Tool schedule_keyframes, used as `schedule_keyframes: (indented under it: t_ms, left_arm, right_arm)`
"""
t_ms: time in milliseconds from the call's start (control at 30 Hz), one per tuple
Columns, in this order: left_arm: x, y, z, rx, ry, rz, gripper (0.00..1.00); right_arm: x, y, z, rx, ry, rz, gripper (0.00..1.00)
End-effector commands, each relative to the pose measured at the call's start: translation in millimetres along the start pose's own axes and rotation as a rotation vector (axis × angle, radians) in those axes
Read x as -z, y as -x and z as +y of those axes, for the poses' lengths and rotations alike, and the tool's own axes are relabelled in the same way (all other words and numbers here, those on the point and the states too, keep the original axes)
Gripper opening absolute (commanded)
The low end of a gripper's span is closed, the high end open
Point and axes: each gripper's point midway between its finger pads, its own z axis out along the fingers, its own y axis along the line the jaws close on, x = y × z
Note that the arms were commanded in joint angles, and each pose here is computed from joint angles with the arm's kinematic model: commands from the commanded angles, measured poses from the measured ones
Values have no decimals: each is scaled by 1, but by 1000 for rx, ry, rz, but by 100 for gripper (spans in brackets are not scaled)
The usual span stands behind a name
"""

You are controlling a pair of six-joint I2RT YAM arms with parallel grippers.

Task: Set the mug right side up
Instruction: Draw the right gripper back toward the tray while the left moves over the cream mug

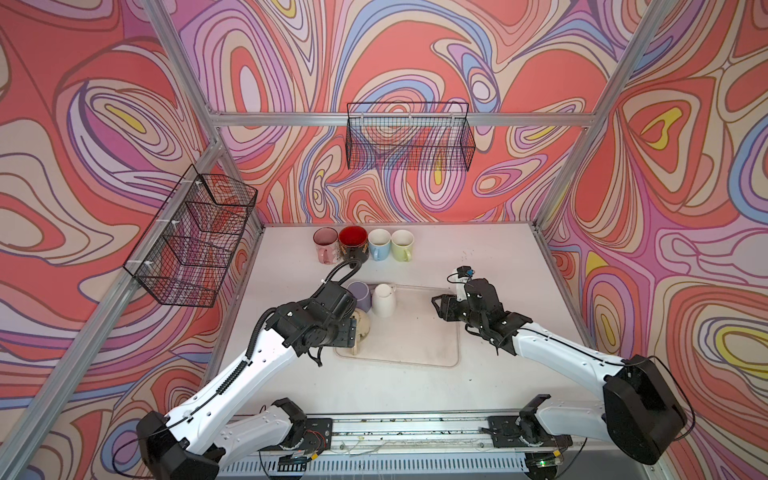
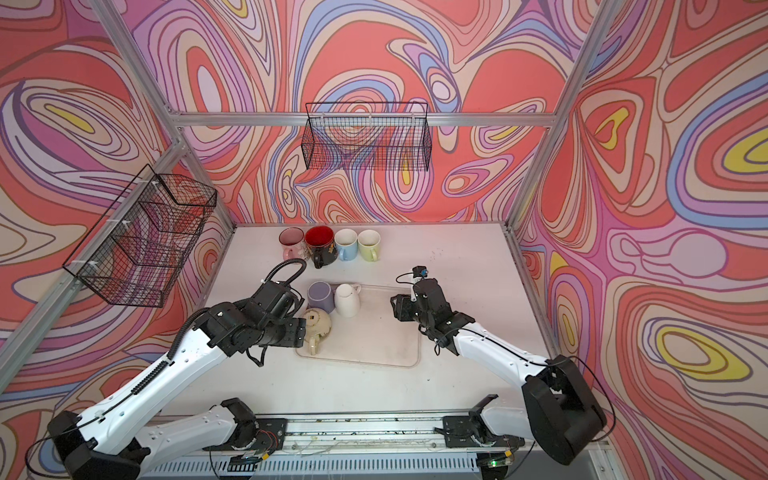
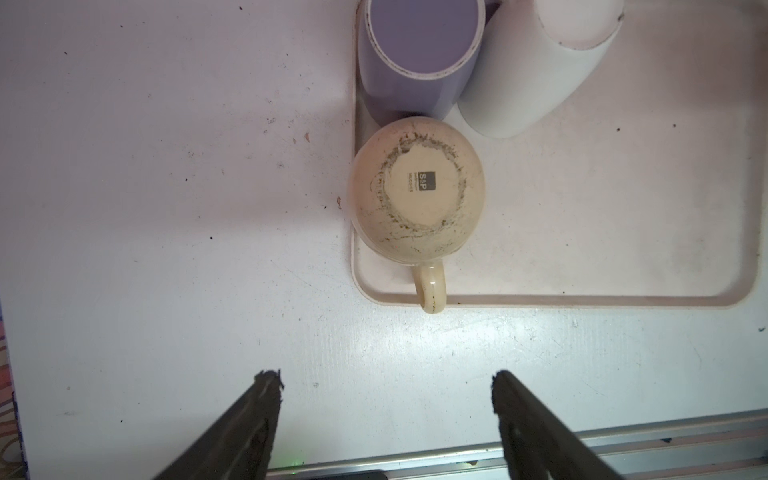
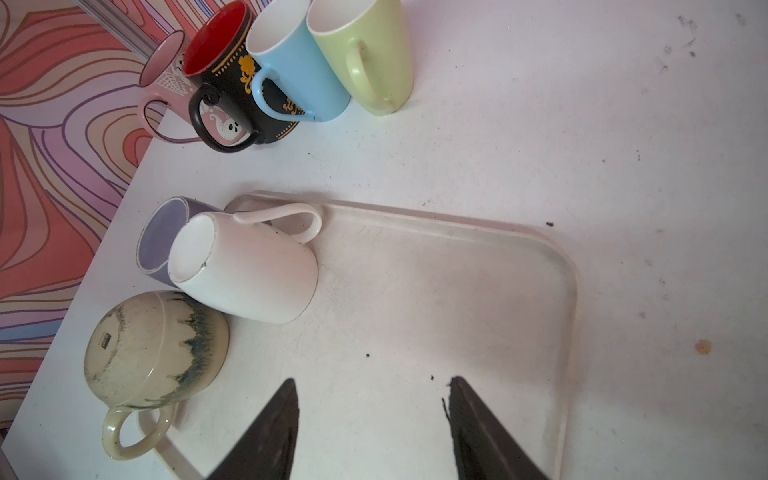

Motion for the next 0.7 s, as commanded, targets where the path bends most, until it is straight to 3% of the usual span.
schedule_keyframes:
  t_ms: [0, 267, 667]
  left_arm:
    - [-9, -9, 1, 15, 61, 27, 83]
    - [-28, -14, -11, -1, 95, 63, 78]
    - [-63, -23, -22, 83, 115, 73, 72]
  right_arm:
    - [-2, 4, 7, -7, 36, -16, 59]
    - [-2, 1, 7, -13, 40, -13, 60]
    - [-7, -1, 3, -15, 25, -5, 60]
